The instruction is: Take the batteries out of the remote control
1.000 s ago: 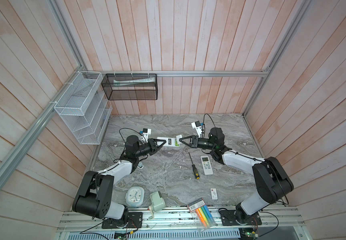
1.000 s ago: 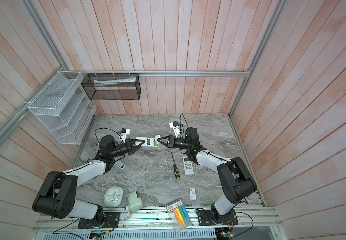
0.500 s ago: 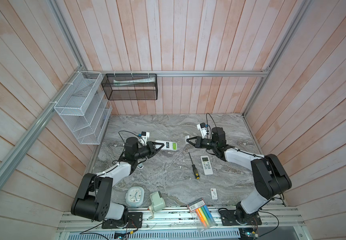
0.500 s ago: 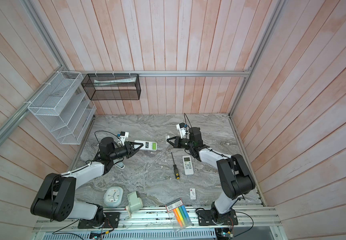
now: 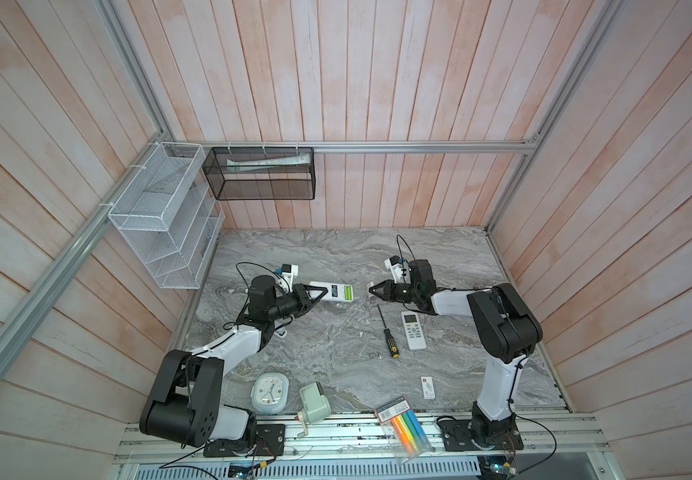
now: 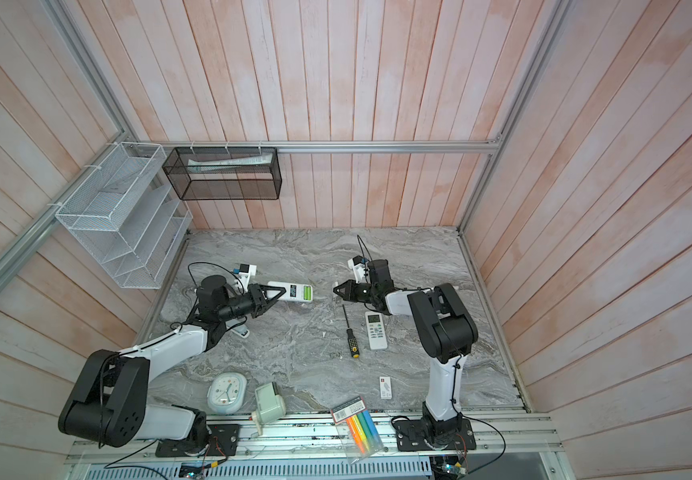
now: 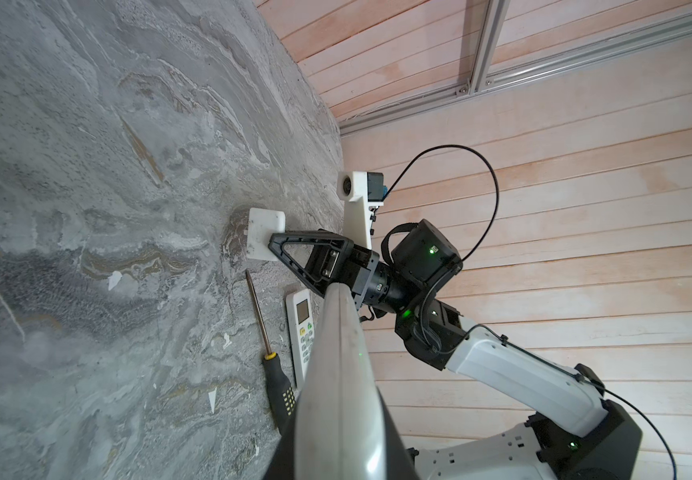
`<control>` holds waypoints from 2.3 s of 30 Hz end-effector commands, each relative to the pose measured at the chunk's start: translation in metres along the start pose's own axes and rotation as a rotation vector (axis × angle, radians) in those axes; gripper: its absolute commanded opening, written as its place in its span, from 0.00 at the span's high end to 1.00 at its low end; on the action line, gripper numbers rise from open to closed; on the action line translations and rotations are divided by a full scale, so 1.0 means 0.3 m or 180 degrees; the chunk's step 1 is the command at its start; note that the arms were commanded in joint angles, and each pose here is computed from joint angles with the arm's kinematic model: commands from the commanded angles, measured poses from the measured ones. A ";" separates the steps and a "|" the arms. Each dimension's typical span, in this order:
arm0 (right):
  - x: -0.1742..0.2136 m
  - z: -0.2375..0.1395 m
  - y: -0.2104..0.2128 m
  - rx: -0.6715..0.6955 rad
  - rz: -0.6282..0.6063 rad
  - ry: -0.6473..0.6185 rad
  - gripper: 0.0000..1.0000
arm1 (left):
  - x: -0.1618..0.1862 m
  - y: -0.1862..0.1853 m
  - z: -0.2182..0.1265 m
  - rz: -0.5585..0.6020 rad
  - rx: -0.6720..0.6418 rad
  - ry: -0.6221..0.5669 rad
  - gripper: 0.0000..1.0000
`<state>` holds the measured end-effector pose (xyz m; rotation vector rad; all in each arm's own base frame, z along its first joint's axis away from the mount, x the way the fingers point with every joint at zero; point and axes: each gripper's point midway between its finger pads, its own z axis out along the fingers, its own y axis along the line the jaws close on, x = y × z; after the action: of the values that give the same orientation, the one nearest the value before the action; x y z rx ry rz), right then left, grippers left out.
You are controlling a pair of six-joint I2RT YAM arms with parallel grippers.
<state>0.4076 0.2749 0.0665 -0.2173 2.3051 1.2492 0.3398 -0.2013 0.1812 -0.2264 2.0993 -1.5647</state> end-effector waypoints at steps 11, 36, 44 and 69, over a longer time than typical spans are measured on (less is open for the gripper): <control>0.019 0.024 -0.118 0.0063 0.0235 0.0037 0.85 | -0.010 -0.013 -0.009 0.0099 0.0022 -0.0034 0.94; -0.063 -0.231 0.170 0.0255 -0.1829 -0.0307 0.41 | 0.028 0.043 0.003 0.0240 -0.0184 0.0235 0.94; 0.099 -0.211 0.462 -0.0141 -0.3640 -0.0242 0.33 | 0.045 0.024 -0.002 0.0401 -0.0169 0.0359 0.94; 0.200 0.031 0.620 -0.0303 -0.4161 0.0212 0.17 | 0.105 -0.077 -0.051 0.0847 0.0023 0.0500 0.94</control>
<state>0.2896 0.3872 0.1754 -1.4684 1.4868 0.6131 0.3046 -0.2048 0.1760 0.0877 2.2005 -1.4609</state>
